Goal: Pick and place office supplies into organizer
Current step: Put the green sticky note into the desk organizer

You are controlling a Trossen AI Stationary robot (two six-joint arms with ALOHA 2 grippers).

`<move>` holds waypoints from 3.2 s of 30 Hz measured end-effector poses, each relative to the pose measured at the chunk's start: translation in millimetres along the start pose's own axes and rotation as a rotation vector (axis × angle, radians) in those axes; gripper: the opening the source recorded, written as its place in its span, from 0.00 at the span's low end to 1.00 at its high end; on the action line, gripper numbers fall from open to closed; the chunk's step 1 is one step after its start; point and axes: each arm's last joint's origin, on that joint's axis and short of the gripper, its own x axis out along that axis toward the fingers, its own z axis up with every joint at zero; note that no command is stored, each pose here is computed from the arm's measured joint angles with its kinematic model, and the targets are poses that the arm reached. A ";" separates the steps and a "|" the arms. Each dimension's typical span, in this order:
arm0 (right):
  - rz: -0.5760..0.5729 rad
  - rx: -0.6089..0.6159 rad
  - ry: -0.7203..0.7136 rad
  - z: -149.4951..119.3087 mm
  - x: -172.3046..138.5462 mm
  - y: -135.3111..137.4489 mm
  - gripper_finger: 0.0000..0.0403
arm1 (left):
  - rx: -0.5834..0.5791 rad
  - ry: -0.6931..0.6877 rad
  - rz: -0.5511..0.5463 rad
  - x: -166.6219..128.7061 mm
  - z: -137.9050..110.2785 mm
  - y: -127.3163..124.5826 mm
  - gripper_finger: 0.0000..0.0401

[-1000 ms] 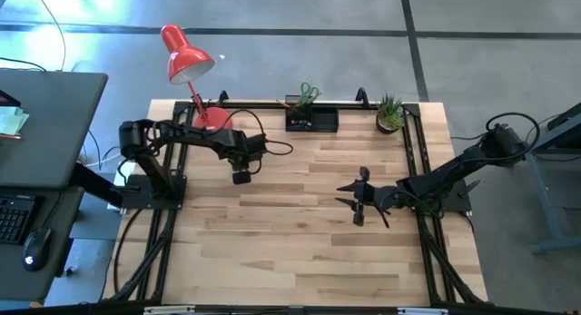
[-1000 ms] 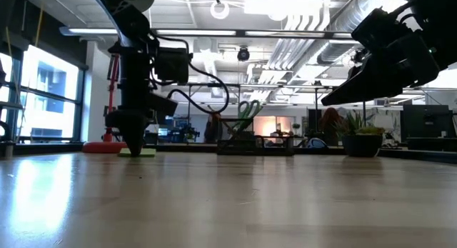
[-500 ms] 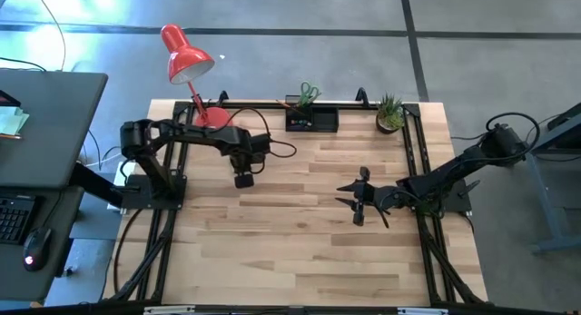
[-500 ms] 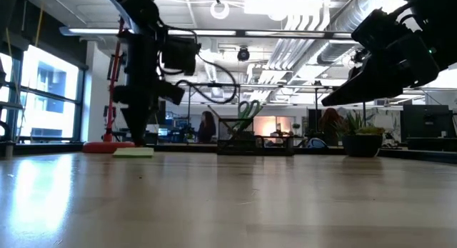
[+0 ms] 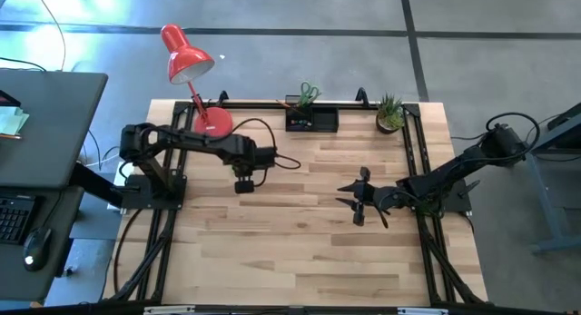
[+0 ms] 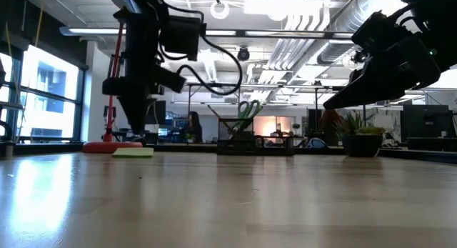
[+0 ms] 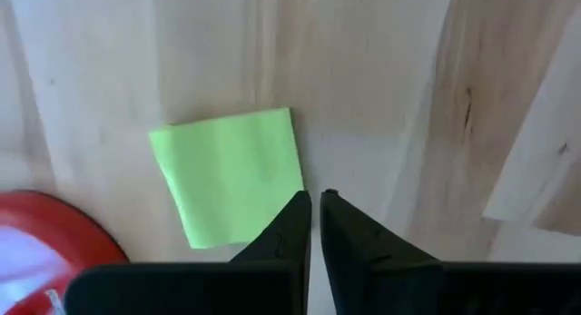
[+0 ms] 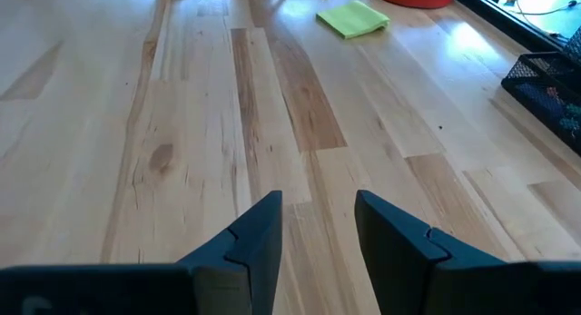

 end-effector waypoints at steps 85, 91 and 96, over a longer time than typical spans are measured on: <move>-0.031 0.050 0.027 -3.3 0.0 -1.5 0.33 | -0.206 -0.223 -0.183 67.7 -6.6 58.3 0.05; -0.047 -0.003 0.023 -3.1 0.0 -2.0 0.33 | -0.066 -0.436 -0.414 54.5 18.9 13.8 0.05; -0.005 -0.125 0.002 -0.5 -0.4 0.6 0.33 | 0.037 -0.610 -0.486 31.7 38.4 -33.1 0.05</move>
